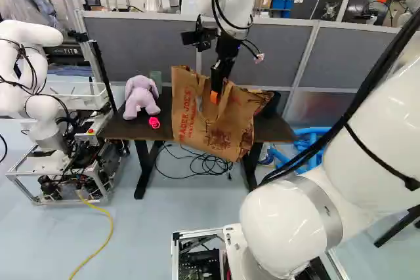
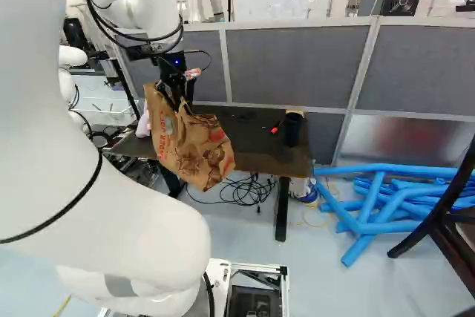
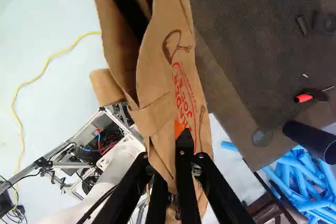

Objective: Pick up the bag on the ground and place it on the table

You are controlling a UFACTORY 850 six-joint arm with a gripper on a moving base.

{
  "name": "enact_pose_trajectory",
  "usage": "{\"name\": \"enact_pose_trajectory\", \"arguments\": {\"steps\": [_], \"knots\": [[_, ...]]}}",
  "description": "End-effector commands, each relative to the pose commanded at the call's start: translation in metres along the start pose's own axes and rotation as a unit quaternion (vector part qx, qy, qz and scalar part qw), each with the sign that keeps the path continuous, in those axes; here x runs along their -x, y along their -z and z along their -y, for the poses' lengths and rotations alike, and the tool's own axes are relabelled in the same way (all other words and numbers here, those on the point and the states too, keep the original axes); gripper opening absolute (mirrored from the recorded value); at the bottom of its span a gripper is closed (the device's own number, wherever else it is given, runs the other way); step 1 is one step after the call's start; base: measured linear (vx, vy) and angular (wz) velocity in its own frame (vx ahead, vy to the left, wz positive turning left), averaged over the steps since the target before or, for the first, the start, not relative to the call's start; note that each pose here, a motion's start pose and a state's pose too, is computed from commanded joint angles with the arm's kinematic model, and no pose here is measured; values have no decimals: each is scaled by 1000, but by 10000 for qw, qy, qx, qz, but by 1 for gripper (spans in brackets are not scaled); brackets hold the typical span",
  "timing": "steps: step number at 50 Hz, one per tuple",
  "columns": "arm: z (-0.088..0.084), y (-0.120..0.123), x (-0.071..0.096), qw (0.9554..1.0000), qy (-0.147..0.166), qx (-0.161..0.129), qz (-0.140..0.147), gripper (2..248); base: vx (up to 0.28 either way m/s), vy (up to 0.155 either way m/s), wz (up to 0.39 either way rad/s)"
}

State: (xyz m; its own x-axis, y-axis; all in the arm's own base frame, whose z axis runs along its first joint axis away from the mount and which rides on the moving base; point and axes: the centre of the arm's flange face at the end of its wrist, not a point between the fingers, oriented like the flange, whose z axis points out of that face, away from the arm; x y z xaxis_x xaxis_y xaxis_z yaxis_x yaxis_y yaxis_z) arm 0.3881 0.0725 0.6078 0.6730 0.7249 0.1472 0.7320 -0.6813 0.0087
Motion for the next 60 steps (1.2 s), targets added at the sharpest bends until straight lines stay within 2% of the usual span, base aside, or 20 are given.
{"name": "enact_pose_trajectory", "arguments": {"steps": [16,36,60], "knots": [[-3,0,-3,10000,-8,-2,5,21,100,3,2],[-11,-1,-11,10000,-49,-29,-1,21,6,0,0],[-32,-1,-15,9990,-390,-158,-125,21,0,0,0]]}}
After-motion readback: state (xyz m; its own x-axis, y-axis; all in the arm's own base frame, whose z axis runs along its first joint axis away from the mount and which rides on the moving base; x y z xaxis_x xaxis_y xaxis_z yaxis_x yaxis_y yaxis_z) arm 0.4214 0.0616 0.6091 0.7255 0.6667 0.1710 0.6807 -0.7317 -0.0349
